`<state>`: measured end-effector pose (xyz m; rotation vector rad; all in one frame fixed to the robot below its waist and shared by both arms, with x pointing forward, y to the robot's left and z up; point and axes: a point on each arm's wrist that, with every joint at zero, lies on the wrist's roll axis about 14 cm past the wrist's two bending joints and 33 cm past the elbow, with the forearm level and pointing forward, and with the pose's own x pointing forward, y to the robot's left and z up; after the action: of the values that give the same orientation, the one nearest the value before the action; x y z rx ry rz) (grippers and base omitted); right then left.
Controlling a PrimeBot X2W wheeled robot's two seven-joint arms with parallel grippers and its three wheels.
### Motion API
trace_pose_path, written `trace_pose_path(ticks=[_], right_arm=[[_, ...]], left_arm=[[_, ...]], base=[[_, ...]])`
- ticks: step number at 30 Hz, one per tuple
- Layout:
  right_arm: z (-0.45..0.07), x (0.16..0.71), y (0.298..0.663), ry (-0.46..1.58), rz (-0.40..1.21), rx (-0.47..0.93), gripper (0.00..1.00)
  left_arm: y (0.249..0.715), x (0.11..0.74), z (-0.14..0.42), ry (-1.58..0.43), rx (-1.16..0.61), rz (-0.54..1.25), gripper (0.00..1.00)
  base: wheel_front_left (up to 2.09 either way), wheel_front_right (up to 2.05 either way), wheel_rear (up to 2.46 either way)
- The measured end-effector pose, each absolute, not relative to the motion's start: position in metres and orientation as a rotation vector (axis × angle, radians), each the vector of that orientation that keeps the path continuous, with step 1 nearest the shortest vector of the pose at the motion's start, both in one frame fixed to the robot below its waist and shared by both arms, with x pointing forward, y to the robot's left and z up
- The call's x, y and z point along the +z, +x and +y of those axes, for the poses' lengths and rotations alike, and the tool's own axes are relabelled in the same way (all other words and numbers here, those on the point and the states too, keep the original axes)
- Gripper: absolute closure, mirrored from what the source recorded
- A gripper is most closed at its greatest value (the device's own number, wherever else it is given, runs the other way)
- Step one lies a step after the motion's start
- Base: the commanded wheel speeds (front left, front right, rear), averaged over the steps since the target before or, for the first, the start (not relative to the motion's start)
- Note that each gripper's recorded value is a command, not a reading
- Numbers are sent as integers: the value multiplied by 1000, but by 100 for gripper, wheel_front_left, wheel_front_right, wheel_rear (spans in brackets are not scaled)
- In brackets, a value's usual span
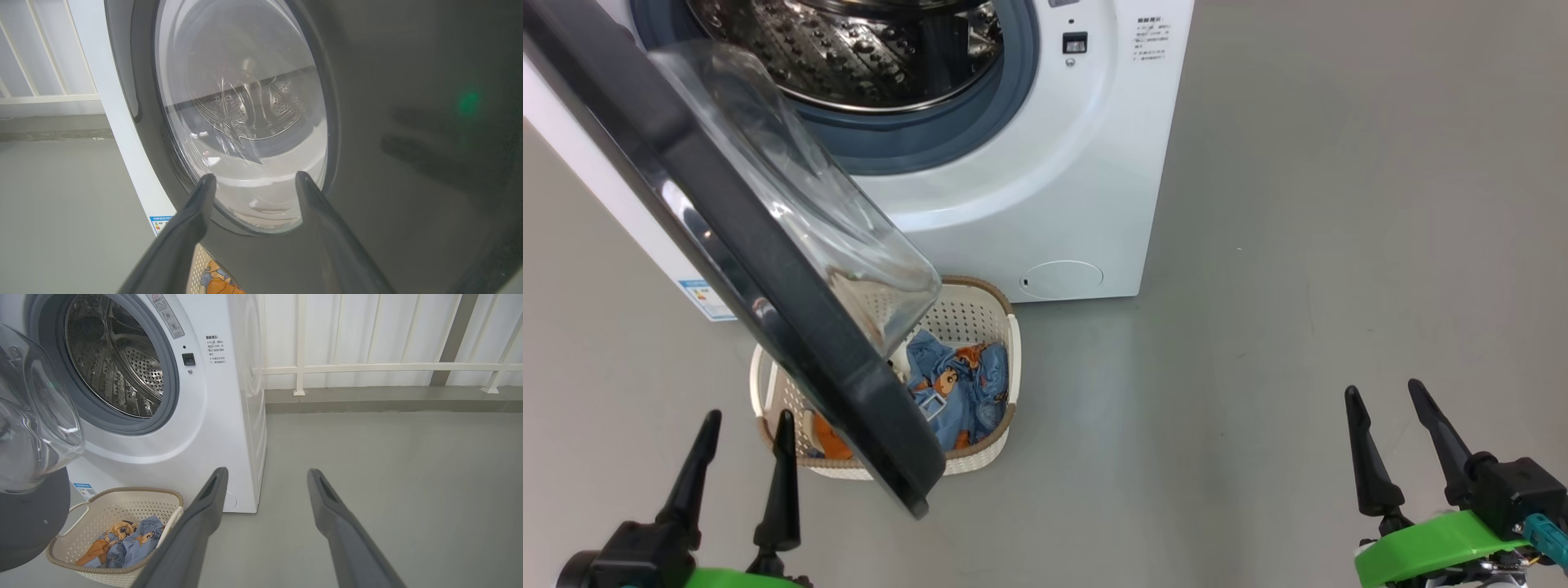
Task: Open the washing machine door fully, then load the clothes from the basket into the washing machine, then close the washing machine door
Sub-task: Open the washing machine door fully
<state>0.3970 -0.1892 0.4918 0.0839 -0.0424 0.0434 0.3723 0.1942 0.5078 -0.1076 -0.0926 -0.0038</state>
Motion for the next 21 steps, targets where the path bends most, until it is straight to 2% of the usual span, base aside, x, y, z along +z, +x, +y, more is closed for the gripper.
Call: trace_pose_path(ticks=[1,2,3,4,7,10,16,21], right_arm=[[-189,491,397,84,-41,43,0],[-189,491,398,84,-42,43,0],[-189,492,400,85,-45,43,0],[-189,494,401,85,-49,43,0],[-189,495,402,86,-54,42,0],[-190,496,402,87,-57,40,0],[-190,501,401,88,-69,38,0],[-190,504,399,89,-80,37,0]], left_arm=[[373,508,194,-107,-3,-93,0],[374,508,195,-108,-3,-93,38],[374,507,195,-110,-2,-92,86],[375,507,196,-110,1,-92,100],[376,513,203,-113,20,-111,100],[383,547,216,-101,51,-221,100],[381,672,228,-31,75,-614,100],[356,759,188,-5,-58,-907,100]], base=[[0,0,0],[0,0,0],[0,0,0],[0,0,0],[0,0,0],[0,0,0],[0,0,0],[0,0,0]])
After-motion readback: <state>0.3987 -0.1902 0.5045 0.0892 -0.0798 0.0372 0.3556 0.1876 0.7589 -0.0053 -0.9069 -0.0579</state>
